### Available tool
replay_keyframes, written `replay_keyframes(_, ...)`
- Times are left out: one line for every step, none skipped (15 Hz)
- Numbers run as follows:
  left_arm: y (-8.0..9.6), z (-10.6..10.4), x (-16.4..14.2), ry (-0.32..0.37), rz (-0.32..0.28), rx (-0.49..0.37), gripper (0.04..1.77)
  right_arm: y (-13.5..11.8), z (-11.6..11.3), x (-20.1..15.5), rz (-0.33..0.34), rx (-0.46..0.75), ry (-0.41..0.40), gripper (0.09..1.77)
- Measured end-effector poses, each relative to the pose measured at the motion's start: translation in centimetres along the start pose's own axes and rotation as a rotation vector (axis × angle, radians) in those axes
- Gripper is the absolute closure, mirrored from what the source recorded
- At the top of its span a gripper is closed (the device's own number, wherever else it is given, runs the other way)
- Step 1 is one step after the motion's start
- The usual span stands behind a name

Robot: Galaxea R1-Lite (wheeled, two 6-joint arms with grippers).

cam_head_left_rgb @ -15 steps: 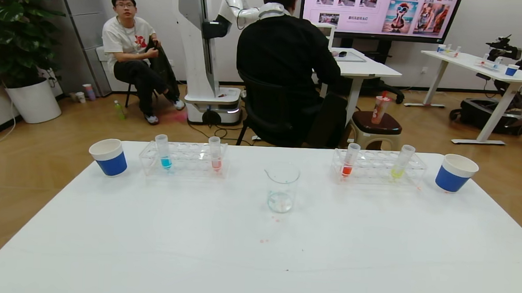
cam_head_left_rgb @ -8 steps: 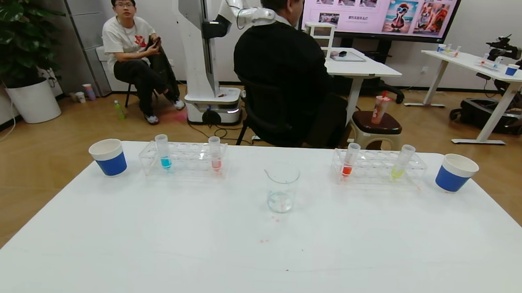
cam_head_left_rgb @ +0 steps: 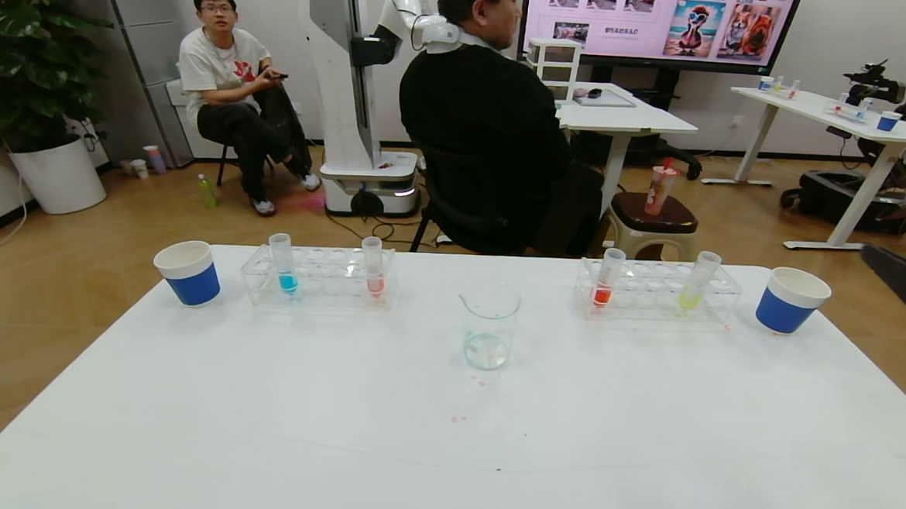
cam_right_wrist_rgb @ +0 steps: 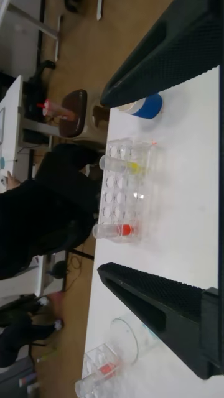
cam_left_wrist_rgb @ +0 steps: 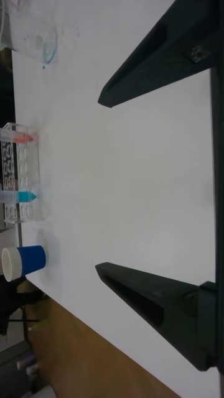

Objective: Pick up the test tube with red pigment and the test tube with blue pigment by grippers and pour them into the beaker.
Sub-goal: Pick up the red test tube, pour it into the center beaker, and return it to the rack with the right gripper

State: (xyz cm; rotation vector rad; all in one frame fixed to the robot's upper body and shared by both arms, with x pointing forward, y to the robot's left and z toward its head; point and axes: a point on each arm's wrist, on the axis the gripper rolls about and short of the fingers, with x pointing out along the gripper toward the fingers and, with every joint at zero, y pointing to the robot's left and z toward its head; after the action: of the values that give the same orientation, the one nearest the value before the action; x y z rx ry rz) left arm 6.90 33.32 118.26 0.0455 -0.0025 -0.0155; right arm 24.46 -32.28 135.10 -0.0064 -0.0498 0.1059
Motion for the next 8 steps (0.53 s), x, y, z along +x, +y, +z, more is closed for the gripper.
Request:
replay_keyframes(0.0, 0.0, 0.0, 0.0, 0.0, 0.0, 0.07, 0.3, -0.5, 1.5, 0.017, 0.001, 0.008, 0.12)
replay_keyframes(0.0, 0.0, 0.0, 0.0, 0.0, 0.0, 0.07, 0.7, -1.1, 2.9, 0.035, 0.003, 0.026, 0.12)
replay_keyframes(0.0, 0.0, 0.0, 0.0, 0.0, 0.0, 0.07, 1.2, -1.8, 4.1, 0.049, 0.004, 0.048, 0.12)
replay_keyframes(0.0, 0.0, 0.0, 0.0, 0.0, 0.0, 0.07, 1.8, -2.4, 5.2, 0.054, 0.01, 0.067, 0.12)
replay_keyframes(0.0, 0.0, 0.0, 0.0, 0.0, 0.0, 0.07, 2.4, -2.9, 6.4, 0.051, 0.023, 0.08, 0.12)
replay_keyframes(0.0, 0.0, 0.0, 0.0, 0.0, 0.0, 0.07, 3.0, -3.2, 7.3, 0.048, 0.038, 0.082, 0.12)
replay_keyframes(0.0, 0.0, 0.0, 0.0, 0.0, 0.0, 0.07, 3.5, -3.7, 8.2, 0.047, 0.047, 0.088, 0.12)
replay_keyframes(0.0, 0.0, 0.0, 0.0, 0.0, 0.0, 0.07, 4.0, -4.3, 9.1, 0.047, 0.052, 0.094, 0.12)
